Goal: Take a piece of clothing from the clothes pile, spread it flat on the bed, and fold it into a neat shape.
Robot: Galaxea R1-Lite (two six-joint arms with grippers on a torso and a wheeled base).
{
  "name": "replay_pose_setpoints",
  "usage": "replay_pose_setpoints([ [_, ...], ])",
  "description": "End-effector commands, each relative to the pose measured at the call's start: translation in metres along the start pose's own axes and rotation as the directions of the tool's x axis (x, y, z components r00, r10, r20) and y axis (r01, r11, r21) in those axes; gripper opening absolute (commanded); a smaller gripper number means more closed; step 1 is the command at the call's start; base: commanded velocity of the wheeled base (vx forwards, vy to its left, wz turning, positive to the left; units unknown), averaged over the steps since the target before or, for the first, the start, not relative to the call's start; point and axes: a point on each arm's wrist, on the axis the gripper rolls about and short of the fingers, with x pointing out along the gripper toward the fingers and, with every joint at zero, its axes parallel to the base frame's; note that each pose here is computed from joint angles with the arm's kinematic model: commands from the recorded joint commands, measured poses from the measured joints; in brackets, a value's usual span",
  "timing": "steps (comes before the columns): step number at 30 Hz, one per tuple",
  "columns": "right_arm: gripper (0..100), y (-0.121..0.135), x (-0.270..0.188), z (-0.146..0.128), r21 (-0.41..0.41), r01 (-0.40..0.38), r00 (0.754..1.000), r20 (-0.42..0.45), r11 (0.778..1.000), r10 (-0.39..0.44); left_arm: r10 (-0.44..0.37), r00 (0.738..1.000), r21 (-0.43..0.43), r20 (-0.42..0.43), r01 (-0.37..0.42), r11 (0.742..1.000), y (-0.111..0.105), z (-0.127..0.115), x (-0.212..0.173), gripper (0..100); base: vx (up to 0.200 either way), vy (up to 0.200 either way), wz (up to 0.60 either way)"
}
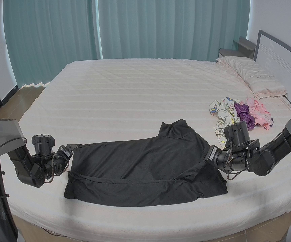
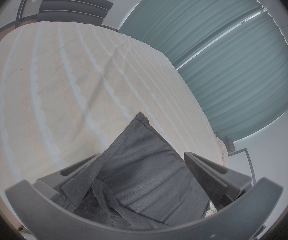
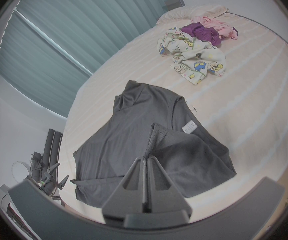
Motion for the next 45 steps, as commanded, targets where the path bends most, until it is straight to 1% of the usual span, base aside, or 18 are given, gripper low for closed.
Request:
replay_pose_setpoints([
  [1,0,0.004,-0.019,-0.003,-0.009,-0.012,1.000,-0.011,1.000,0.012,0.003,1.000,-0.002,0.000,-0.003,1.000,0.001,0.000,0.001,100,0.000,0.000,0.00],
  [6,0,-0.001,-0.030,-0.016,-0.026,-0.001,0.999,-0.045,1.000,-0.001,0.003,1.000,-0.002,0.000,-0.003,1.000,0.001,0.000,0.001,100,0.000,0.000,0.00],
  [12,0,-0.013,-0.033,-0.037,-0.043,0.039,0.993,-0.106,0.998,-0.043,0.004,1.000,-0.002,-0.001,-0.004,1.000,0.001,0.000,0.001,100,0.000,0.000,0.00],
  [13,100,-0.016,-0.034,-0.042,-0.047,0.048,0.991,-0.122,0.998,-0.053,0.004,1.000,-0.002,-0.001,-0.004,1.000,0.001,0.000,0.001,100,0.000,0.000,0.00],
  [14,100,-0.016,-0.035,-0.042,-0.048,0.049,0.991,-0.125,0.998,-0.055,0.004,1.000,-0.002,-0.001,-0.004,1.000,0.001,0.000,0.001,100,0.000,0.000,0.00],
  [16,100,-0.023,-0.037,-0.056,-0.075,0.074,0.982,-0.166,0.994,-0.086,0.003,1.000,-0.002,0.000,-0.003,1.000,0.001,0.000,0.001,100,0.000,0.000,0.00],
  [19,100,-0.031,-0.039,-0.062,-0.087,0.095,0.977,-0.185,0.992,-0.109,0.003,1.000,-0.002,0.000,-0.003,1.000,0.001,0.000,0.001,100,0.000,0.000,0.00],
  [27,100,-0.041,-0.027,-0.054,-0.049,0.128,0.974,-0.182,0.991,-0.135,0.007,1.000,-0.001,-0.005,-0.007,1.000,0.002,-0.001,0.001,100,0.000,0.000,0.00],
  [29,100,-0.045,-0.012,-0.047,-0.020,0.126,0.979,-0.156,0.992,-0.128,0.009,1.000,0.000,-0.008,-0.009,1.000,0.002,-0.002,0.001,100,0.000,0.000,0.00],
  [30,100,-0.050,-0.004,-0.047,-0.012,0.125,0.980,-0.158,0.992,-0.125,0.012,1.000,0.000,-0.011,-0.012,1.000,0.003,-0.003,0.001,100,0.000,0.000,0.00],
  [31,100,-0.051,-0.002,-0.047,-0.014,0.121,0.980,-0.159,0.993,-0.121,0.012,1.000,0.000,-0.011,-0.012,1.000,0.003,-0.003,0.001,100,0.000,0.000,0.00],
  [32,100,-0.057,0.008,-0.046,-0.041,0.095,0.981,-0.168,0.995,-0.100,0.014,1.000,-0.001,-0.011,-0.014,1.000,0.004,-0.003,0.002,100,0.000,0.000,0.00],
  [34,100,-0.062,0.018,-0.046,-0.066,0.067,0.982,-0.173,0.996,-0.077,0.017,1.000,0.001,-0.014,-0.017,1.000,0.005,-0.004,0.003,100,0.000,0.000,0.00],
  [36,100,-0.066,0.032,-0.045,-0.088,0.030,0.988,-0.151,0.996,-0.043,0.021,1.000,0.001,-0.017,-0.021,1.000,0.006,-0.005,0.004,100,0.000,0.000,0.00],
  [37,100,-0.067,0.040,-0.043,-0.086,0.015,0.991,-0.129,0.996,-0.026,0.021,1.000,0.001,-0.017,-0.021,1.000,0.006,-0.005,0.004,100,0.000,0.000,0.00],
  [39,100,-0.073,0.049,-0.038,-0.077,0.020,0.994,-0.109,0.997,-0.029,0.022,1.000,0.001,-0.018,-0.022,1.000,0.006,-0.005,0.004,100,0.000,0.000,0.00],
  [43,100,-0.081,0.060,-0.036,-0.089,0.023,0.993,-0.109,0.996,-0.033,0.020,1.000,0.001,-0.016,-0.020,1.000,0.006,-0.005,0.004,100,0.000,0.000,0.00],
  [45,100,-0.086,0.068,-0.029,-0.079,-0.009,0.994,-0.113,0.997,0.000,0.020,1.000,0.002,-0.019,-0.020,1.000,0.006,-0.006,0.004,100,0.000,0.000,0.00],
])
